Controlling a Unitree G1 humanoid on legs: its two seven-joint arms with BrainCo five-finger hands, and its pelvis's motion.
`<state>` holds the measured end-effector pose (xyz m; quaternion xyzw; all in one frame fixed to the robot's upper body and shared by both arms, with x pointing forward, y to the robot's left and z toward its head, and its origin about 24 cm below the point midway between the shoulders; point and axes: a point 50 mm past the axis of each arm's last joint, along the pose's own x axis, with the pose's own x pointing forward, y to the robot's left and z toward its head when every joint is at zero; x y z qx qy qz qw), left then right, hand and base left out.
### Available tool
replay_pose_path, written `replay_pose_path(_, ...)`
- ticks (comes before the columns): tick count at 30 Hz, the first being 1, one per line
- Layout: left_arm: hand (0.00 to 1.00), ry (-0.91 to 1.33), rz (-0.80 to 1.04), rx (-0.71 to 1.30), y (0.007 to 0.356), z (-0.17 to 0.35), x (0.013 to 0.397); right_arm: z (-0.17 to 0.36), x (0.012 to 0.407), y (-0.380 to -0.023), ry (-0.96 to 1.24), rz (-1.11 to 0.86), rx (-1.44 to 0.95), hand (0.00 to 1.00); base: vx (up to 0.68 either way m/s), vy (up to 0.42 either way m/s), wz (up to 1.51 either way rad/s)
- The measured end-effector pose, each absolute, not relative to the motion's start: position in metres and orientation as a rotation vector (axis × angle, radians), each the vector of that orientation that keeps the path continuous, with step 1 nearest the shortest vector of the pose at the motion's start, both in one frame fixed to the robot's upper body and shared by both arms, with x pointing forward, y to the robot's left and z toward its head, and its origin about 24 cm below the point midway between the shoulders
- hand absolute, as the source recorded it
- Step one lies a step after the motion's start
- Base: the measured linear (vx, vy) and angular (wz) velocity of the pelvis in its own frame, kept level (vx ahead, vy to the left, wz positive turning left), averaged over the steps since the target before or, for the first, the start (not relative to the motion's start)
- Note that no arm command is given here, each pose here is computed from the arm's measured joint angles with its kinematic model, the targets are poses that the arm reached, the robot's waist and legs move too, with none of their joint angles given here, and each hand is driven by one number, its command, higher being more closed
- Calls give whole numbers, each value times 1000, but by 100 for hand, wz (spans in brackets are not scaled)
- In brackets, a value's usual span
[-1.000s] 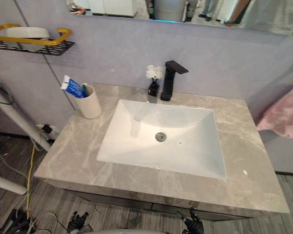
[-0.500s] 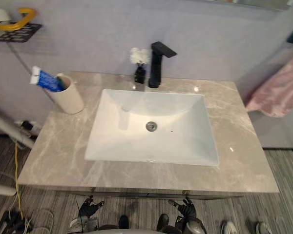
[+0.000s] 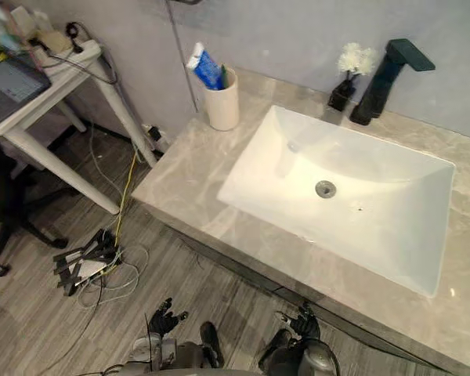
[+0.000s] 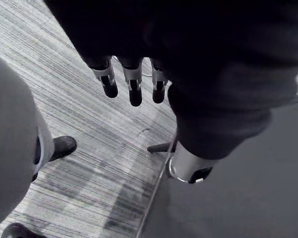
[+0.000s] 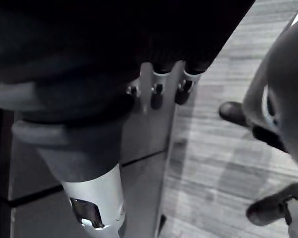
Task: Organize washtable
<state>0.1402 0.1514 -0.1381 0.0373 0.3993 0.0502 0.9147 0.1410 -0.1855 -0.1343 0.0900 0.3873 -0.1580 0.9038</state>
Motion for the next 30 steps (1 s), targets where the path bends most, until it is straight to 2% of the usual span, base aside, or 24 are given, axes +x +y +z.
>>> replay_pose_path(9, 0, 852, 30, 165, 152, -143, 132, -140, 145, -178, 839, -318, 205, 0, -139, 42, 44)
replay_pose_path(15, 0, 855, 35, 167, 156, -144, 133, -143, 137, -195, 870, -325, 181, 0, 16, -9, 86)
replay_pose_path(19, 0, 868, 89, 127, 164, -144, 133, -144, 136, -190, 865, -336, 219, 0, 92, 32, 74)
replay_pose_path(20, 0, 835, 120, 112, 168, -139, 147, -147, 127, -183, 877, -363, 273, 0, 167, 55, 102)
replay_pose_path(22, 0, 829, 159, 84, 171, -138, 150, -145, 122, -181, 862, -365, 282, 0, 218, 18, 119)
replay_pose_path(27, 0, 832, 193, 8, 161, -139, 150, -147, 112, -183, 873, -383, 289, 0, 293, -54, 158)
replay_pose_path(30, 0, 827, 193, -30, 152, -138, 154, -142, 123, -190, 825, -393, 284, 0, 256, -45, 128)
